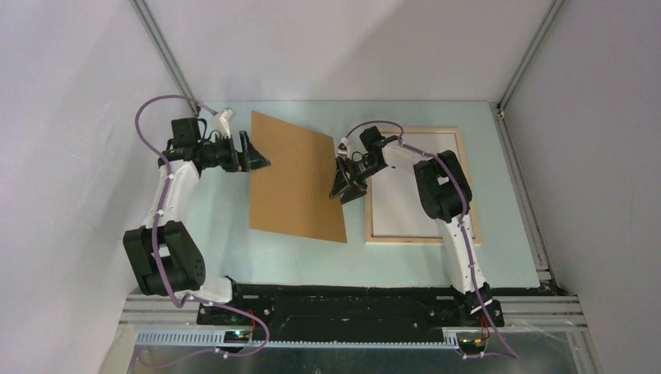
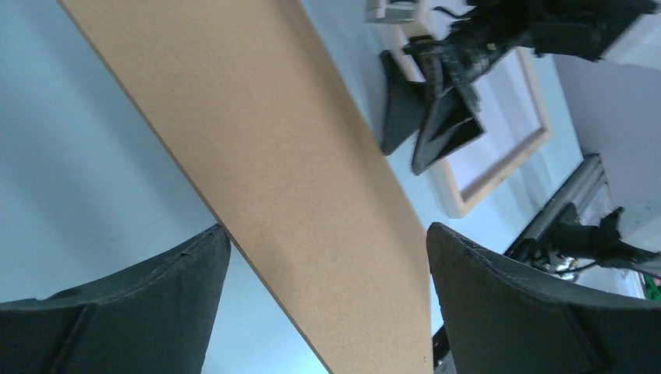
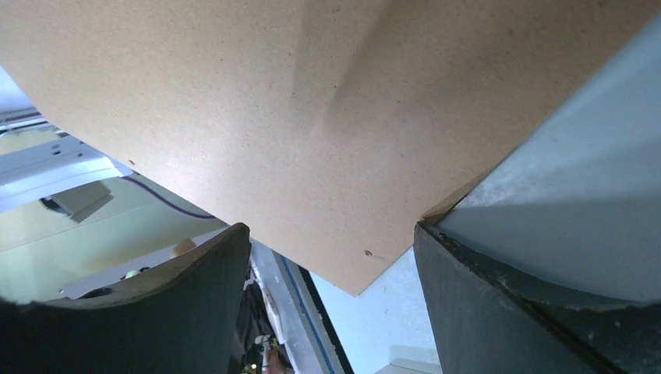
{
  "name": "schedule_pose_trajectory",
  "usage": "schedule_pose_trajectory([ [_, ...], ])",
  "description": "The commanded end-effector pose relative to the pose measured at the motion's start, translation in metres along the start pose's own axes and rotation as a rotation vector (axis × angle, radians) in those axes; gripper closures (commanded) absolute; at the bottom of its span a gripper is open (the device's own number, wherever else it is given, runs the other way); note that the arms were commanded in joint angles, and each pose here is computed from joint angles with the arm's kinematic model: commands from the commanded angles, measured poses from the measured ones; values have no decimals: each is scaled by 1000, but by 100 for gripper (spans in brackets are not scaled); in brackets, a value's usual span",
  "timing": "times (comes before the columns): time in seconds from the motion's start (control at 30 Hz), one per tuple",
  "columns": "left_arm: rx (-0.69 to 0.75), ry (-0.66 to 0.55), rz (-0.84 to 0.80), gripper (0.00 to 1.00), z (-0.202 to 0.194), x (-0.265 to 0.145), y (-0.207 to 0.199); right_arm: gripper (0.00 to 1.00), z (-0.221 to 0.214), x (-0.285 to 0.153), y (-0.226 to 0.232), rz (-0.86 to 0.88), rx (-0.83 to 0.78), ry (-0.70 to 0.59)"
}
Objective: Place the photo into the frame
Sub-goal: Turn over the photo frame item at the center of the board.
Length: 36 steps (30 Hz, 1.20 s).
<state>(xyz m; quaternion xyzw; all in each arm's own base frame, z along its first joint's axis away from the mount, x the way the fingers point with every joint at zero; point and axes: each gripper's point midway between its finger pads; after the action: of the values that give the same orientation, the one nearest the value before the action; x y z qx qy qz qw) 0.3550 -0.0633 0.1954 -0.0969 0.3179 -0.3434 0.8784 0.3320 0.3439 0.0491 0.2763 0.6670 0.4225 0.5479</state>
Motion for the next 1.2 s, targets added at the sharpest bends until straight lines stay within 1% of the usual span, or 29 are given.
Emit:
schedule_pose_trajectory([
  [0.0,2,25,-320,3,9,6,-89,18,-6,27,-10,60,-73,65],
  [0.2,42,28,-322,3,23,12,-100,18,-6,22,-13,76,-84,65],
  [0.3,52,35,-241,4,28,14,-90,19,-3,18,-16,75,-80,55],
  [0.33,52,41,-232,5,29,16,-93,19,-3,17,-16,75,-79,53],
  [0.47,66,51,-101,13,33,18,-80,19,-3,15,-16,69,-81,49],
  [0.53,74,47,-21,25,36,16,-69,19,-3,15,-17,64,-79,47],
  [0.57,80,49,18,28,37,16,-64,19,-2,15,-16,62,-79,45],
  [0.6,85,48,33,35,38,15,-63,19,-2,14,-16,61,-77,44],
  [0.63,92,52,57,39,38,16,-60,19,-2,14,-16,59,-77,43],
  [0.67,96,53,65,46,39,16,-60,20,-2,14,-16,58,-76,41],
  [0.7,103,56,80,49,39,17,-59,20,-1,13,-14,58,-75,39],
  [0.73,103,62,96,56,38,17,-57,20,-1,12,-13,58,-76,38],
  [0.77,107,63,101,60,40,18,-58,20,-1,11,-10,60,-77,34],
  [0.8,109,63,116,69,41,18,-56,20,0,9,-6,62,-82,30],
  [0.83,108,61,123,74,43,17,-56,20,0,7,-4,64,-85,26],
  [0.87,106,62,136,83,44,17,-55,20,1,4,2,69,-90,21],
  [0.9,109,55,142,87,48,15,-56,20,1,2,6,72,-95,16],
  [0.93,107,55,158,95,49,14,-54,20,2,-1,13,75,-105,8],
  [1.0,113,50,187,99,55,10,-51,19,3,-9,25,80,-124,-8],
  [1.17,153,34,256,100,76,-9,-52,17,5,-29,58,105,-167,-47],
])
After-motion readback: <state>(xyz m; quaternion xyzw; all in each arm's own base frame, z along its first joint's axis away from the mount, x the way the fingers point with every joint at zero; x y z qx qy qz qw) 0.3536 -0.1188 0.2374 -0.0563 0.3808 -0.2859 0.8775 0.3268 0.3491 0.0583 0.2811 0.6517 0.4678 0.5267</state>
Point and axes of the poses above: each gripper's point midway between its finger pads, its own x axis out along the fingers, its own y axis along the line the jaws close on, z = x × y, and after that the axes turned 12 degrees about x, right-handed
